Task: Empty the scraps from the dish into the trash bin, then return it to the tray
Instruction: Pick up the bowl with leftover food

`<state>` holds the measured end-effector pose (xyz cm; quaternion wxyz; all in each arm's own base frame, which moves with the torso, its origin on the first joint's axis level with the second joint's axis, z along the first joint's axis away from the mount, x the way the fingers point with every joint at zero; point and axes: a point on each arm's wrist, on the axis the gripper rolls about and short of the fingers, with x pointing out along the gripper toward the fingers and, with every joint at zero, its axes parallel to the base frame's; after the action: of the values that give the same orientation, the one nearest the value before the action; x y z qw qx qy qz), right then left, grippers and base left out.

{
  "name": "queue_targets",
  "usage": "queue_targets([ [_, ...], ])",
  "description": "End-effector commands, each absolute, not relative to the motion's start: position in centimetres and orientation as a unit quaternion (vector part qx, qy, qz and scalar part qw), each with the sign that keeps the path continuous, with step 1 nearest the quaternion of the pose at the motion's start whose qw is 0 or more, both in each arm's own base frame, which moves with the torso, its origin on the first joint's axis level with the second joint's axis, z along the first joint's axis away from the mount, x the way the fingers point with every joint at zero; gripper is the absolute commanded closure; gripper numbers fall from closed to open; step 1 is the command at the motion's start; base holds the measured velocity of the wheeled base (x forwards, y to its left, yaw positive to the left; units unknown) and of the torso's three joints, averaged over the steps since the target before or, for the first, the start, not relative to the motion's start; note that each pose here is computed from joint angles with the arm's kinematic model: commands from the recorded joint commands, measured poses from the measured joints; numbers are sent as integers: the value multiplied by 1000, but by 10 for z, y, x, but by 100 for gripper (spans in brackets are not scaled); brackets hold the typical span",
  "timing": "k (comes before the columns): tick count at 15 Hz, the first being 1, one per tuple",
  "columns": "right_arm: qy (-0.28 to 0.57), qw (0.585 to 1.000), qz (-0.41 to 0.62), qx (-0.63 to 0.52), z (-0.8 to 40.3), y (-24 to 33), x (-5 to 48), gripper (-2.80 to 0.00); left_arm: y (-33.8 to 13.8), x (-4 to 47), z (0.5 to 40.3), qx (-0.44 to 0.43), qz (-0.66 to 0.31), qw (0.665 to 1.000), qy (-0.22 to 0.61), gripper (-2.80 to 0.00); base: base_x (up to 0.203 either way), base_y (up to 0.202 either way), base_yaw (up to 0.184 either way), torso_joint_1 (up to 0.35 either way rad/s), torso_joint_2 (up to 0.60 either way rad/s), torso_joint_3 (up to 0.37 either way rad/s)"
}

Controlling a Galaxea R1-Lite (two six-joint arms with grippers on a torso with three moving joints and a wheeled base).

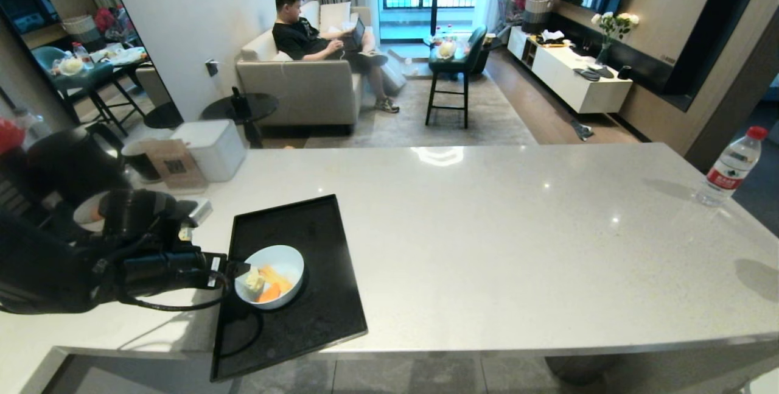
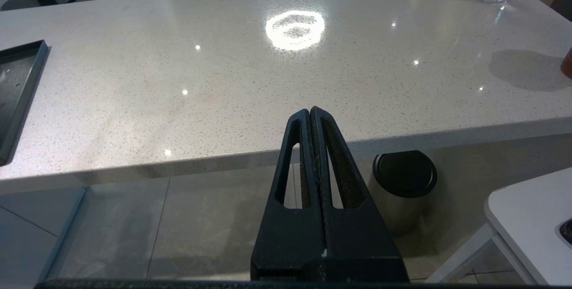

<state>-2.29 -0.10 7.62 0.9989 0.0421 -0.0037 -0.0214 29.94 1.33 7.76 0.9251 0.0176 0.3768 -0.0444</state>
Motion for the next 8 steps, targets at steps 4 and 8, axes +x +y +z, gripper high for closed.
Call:
queue_targets([
  [4,-4,999,-21,42,76,-1,-23,0,14,289,62,16,-42,912,408,-280,0,0,0,0,0,0],
  [8,-5,999,-21,42,77,-1,-23,0,13,293,52,16,-44,906,421,-280,0,0,0,0,0,0],
])
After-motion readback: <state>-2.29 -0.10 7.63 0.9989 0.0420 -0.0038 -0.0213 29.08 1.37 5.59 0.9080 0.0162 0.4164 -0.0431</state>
